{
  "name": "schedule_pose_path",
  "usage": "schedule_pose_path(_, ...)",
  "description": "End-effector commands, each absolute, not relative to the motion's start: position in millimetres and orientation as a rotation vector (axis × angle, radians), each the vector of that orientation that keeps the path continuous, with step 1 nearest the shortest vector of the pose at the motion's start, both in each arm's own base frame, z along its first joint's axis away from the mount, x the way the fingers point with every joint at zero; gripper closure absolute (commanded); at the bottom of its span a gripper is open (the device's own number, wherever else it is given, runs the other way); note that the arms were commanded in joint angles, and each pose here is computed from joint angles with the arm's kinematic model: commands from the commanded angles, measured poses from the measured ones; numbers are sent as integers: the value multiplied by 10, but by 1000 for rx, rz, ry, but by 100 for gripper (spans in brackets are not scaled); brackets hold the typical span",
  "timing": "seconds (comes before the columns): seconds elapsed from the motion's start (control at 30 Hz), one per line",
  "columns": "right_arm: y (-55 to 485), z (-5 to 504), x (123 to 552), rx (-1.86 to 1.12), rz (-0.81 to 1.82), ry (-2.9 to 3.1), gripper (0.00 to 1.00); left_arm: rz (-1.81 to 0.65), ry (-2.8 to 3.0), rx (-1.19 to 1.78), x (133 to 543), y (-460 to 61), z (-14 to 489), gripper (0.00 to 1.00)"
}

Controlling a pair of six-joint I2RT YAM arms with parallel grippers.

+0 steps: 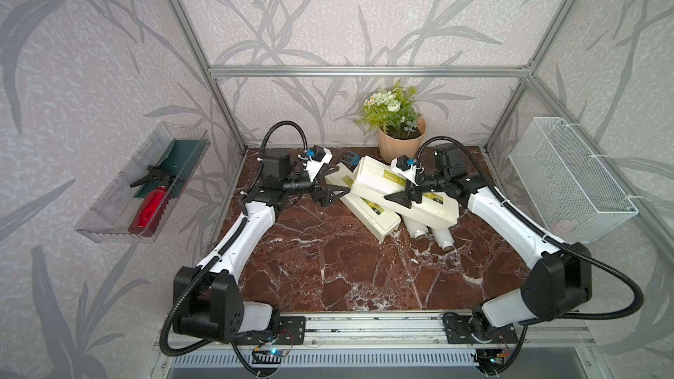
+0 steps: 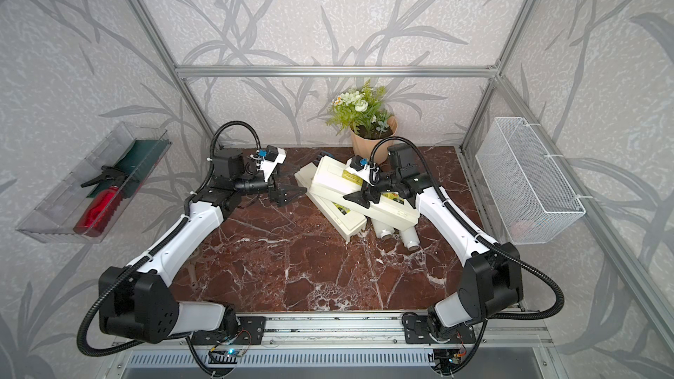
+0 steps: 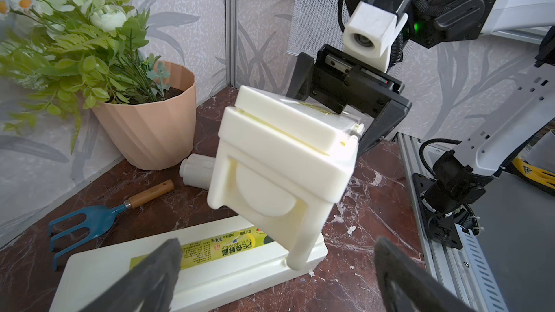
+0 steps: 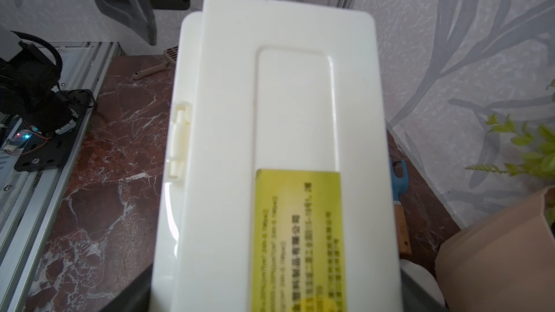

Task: Put plastic wrap rolls into dispensers
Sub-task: Open the lid of the plastic wrap cutting box.

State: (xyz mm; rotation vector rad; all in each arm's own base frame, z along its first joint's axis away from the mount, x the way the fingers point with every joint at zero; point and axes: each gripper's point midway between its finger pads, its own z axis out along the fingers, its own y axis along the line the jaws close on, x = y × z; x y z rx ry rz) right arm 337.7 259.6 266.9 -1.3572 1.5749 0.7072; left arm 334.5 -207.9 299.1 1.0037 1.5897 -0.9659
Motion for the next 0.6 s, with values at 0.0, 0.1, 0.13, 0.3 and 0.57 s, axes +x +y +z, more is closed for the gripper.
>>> schedule_pose_path(0.0,2662,2955,3242,-1378,750,1439,24,-951,1567,1084,3255,-2226,2917,0)
schedule_pose_path(0.1,2674,2982,3141,-1394,793,1411,24,-890,1550,1138,3315,-2370,2838,1)
schedule_pose_path(0.13,2678,2990,3090,-1405,808,1396,24,-863,1542,1144,3352,-2388,2829,1)
schedule_pose_path(0.3,2645,2912,2844,-1484,803,1302,26,-811,1495,1146,3381,-2418,2882,0)
schedule_pose_path(0.57,2653,2966,2714,-1507,847,1234,29,-847,1481,1200,3183,-2568,2752,1)
